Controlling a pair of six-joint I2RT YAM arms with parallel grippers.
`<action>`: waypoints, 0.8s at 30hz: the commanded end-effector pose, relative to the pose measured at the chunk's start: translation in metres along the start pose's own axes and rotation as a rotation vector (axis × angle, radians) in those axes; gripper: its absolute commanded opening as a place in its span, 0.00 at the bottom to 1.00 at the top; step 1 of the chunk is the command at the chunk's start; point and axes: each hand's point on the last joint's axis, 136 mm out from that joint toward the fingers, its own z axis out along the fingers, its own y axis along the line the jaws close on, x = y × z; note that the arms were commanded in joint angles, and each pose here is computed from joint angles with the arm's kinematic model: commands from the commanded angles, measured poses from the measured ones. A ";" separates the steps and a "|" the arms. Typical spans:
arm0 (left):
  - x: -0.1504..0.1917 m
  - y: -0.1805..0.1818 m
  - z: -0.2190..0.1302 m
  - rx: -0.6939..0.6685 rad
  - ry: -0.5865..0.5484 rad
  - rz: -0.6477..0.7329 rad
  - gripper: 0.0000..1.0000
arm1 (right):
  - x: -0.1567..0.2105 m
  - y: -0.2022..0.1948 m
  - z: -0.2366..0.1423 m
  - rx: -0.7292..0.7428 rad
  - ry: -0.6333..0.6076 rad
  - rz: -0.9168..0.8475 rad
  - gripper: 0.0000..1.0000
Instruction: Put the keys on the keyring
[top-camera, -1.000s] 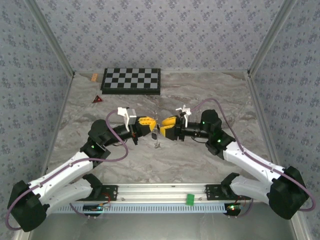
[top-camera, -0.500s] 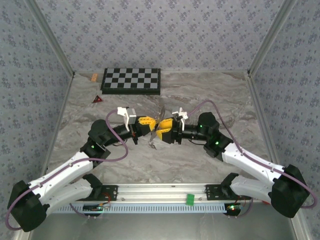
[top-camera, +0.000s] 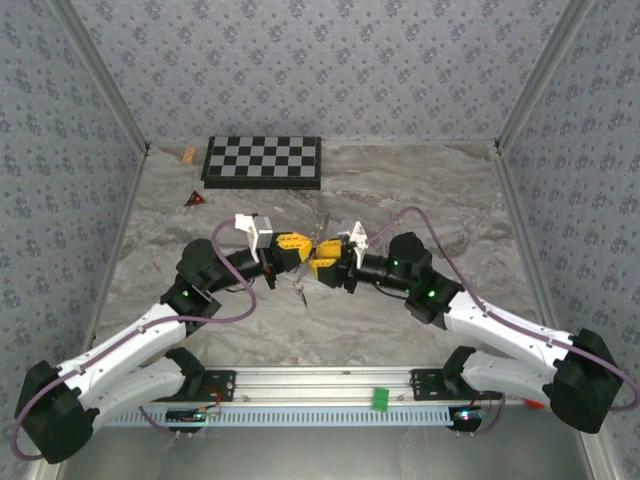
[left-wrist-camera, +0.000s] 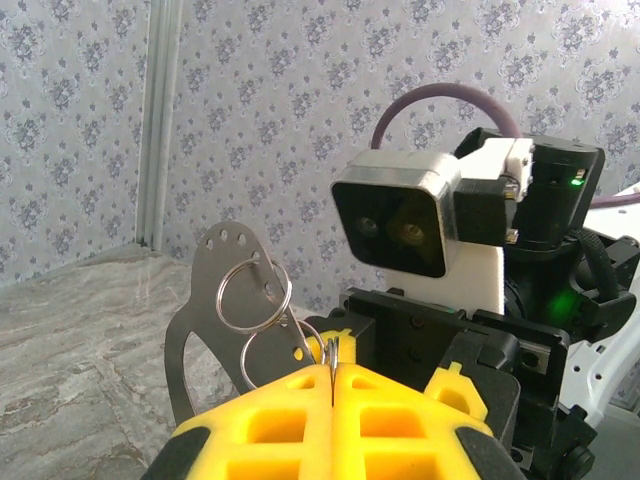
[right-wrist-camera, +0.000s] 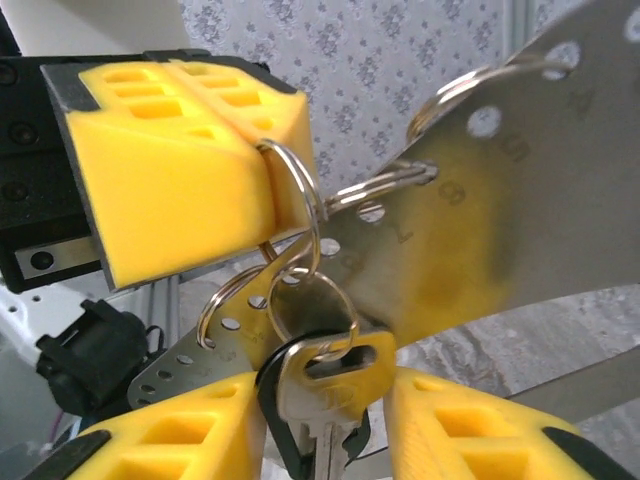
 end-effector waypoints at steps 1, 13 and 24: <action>-0.019 -0.006 0.000 0.013 -0.058 0.025 0.00 | -0.012 -0.008 -0.007 0.080 -0.042 -0.062 0.33; -0.018 -0.006 0.000 0.015 -0.056 0.020 0.00 | -0.011 -0.007 -0.012 0.087 -0.059 -0.074 0.15; -0.014 -0.005 -0.001 0.010 -0.042 0.019 0.00 | -0.014 -0.002 -0.016 0.073 -0.057 -0.100 0.00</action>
